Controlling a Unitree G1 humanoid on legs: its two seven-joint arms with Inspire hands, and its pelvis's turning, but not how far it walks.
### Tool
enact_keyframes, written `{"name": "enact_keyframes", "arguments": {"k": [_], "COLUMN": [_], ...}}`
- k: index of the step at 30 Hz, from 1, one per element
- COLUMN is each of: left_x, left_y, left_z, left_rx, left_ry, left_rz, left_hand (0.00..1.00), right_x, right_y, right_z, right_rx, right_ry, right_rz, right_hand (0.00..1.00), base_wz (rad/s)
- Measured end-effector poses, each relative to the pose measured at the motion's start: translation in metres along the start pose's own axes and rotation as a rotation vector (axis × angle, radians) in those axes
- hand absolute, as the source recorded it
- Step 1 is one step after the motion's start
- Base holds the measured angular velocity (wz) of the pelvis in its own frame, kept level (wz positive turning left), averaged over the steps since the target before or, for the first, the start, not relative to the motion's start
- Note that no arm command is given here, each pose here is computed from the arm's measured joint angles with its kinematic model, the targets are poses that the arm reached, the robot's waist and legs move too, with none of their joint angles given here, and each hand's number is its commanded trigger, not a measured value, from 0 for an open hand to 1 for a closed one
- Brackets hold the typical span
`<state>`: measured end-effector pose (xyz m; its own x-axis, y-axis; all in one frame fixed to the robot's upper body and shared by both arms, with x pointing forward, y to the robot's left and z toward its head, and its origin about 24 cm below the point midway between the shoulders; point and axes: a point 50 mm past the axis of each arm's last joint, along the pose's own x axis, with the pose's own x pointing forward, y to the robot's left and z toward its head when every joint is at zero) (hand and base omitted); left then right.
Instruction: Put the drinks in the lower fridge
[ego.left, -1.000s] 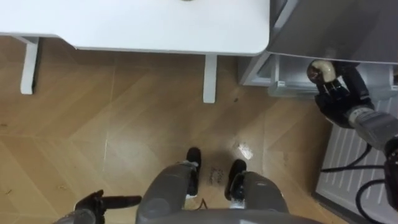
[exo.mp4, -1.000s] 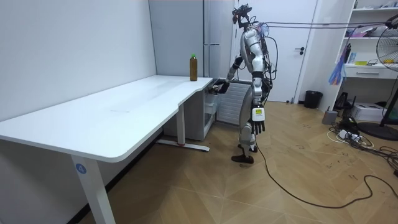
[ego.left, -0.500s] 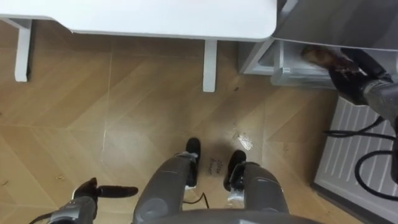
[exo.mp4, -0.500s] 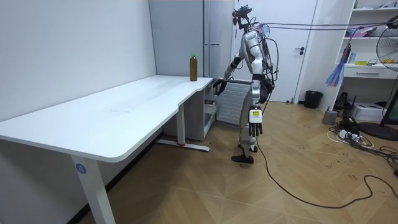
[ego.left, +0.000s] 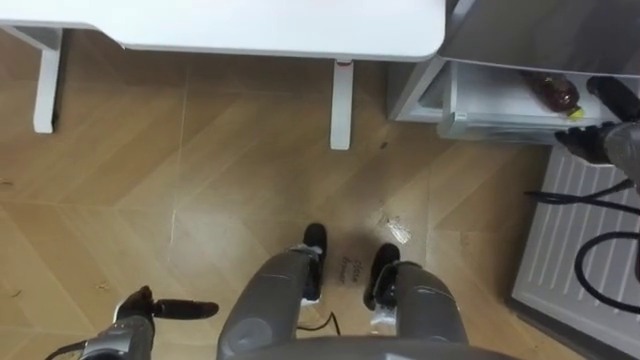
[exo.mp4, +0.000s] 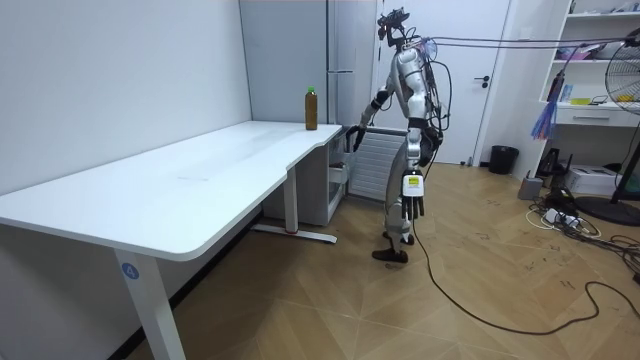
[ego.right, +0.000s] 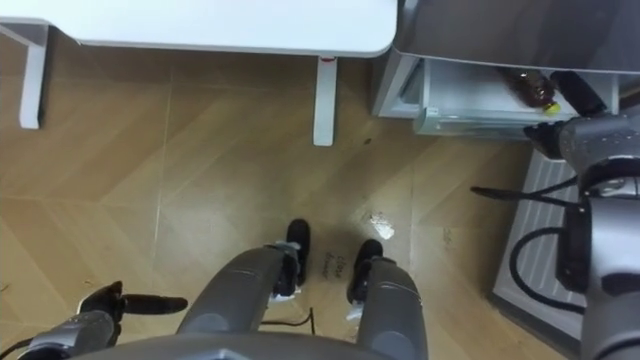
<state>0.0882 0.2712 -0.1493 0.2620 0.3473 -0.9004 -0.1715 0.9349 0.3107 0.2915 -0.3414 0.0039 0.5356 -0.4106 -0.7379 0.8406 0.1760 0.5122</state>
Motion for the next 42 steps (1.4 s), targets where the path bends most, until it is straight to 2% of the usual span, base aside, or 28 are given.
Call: {"name": "enact_keyframes", "arguments": {"k": [9, 15, 20, 22, 29, 37, 42], "left_x": [0.000, 0.000, -0.001, -0.001, -0.003, -0.008, -0.012], "left_y": [0.000, -0.004, -0.001, 0.000, -0.010, -0.011, -0.008], "left_z": [-0.002, 0.001, -0.009, -0.011, -0.016, -0.044, -0.062], "left_rx": [-0.006, -0.005, -0.018, -0.019, -0.032, -0.171, -0.199], "left_ry": [-0.008, -0.025, -0.012, -0.006, -0.005, 0.029, 0.072], "left_rz": [-0.024, -0.075, -0.067, -0.067, -0.094, -0.062, -0.026], "left_hand": [0.00, 0.00, 0.00, 0.00, 0.00, 0.00, 0.00], "right_x": [0.004, 0.008, 0.010, 0.010, 0.007, -0.018, -0.037], "right_y": [-0.024, -0.047, -0.085, -0.105, -0.140, -0.233, -0.274], "right_z": [0.003, 0.000, -0.006, -0.021, -0.054, -0.086, -0.105], "right_rx": [0.056, 0.037, -0.013, 0.000, 0.033, -0.025, -0.105], "right_ry": [-0.022, -0.044, -0.051, -0.020, 0.050, 0.123, 0.194], "right_rz": [-0.041, 0.000, -0.037, -0.068, -0.068, -0.242, -0.350], "right_hand": [0.00, 0.00, 0.00, 0.00, 0.00, 0.00, 0.00], "base_wz": [0.01, 0.02, -0.09, -0.13, 0.03, -0.06, -0.03]}}
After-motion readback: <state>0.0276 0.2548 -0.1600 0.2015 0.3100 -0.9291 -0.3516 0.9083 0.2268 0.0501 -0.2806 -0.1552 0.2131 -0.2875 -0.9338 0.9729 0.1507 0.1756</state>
